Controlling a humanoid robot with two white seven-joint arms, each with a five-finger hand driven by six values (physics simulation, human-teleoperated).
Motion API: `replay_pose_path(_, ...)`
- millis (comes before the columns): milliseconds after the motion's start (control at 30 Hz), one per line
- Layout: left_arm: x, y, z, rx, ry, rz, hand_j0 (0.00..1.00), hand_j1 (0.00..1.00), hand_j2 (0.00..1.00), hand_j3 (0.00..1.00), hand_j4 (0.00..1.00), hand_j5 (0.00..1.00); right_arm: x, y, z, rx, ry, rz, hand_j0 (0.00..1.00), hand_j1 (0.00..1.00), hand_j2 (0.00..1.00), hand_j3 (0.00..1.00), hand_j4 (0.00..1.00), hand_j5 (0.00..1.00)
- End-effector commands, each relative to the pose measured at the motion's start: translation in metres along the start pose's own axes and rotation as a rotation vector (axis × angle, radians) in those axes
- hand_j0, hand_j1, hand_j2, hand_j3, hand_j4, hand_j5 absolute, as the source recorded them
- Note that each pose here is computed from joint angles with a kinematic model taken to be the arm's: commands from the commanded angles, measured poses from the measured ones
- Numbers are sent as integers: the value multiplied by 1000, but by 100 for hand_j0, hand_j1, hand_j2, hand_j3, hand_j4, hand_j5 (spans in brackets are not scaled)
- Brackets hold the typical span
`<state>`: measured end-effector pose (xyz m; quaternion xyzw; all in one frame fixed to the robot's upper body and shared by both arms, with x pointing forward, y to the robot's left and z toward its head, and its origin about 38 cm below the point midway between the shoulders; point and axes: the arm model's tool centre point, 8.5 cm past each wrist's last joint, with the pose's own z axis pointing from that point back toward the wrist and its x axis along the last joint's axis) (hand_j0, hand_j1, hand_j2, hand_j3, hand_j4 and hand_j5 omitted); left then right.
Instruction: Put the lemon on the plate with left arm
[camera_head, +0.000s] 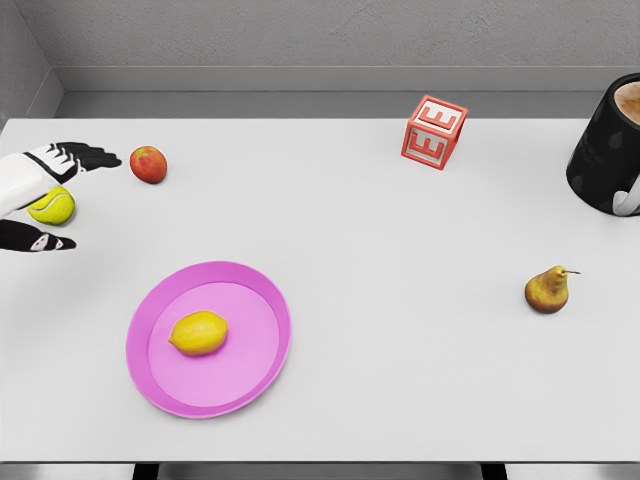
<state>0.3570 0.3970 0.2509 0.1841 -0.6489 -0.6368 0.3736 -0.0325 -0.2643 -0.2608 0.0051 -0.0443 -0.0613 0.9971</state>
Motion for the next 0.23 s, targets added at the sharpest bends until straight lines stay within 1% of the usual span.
replay_pose_path(0,0,1,0,7,-1,7,100,100,100,100,100,100,0,0,0,0,-1,0,100,100,100,100,100,100)
replay_pose_path(200,0,1,0,9,-2,9,100,100,100,100,100,100,0,0,0,0,-1,0,100,100,100,100,100,100)
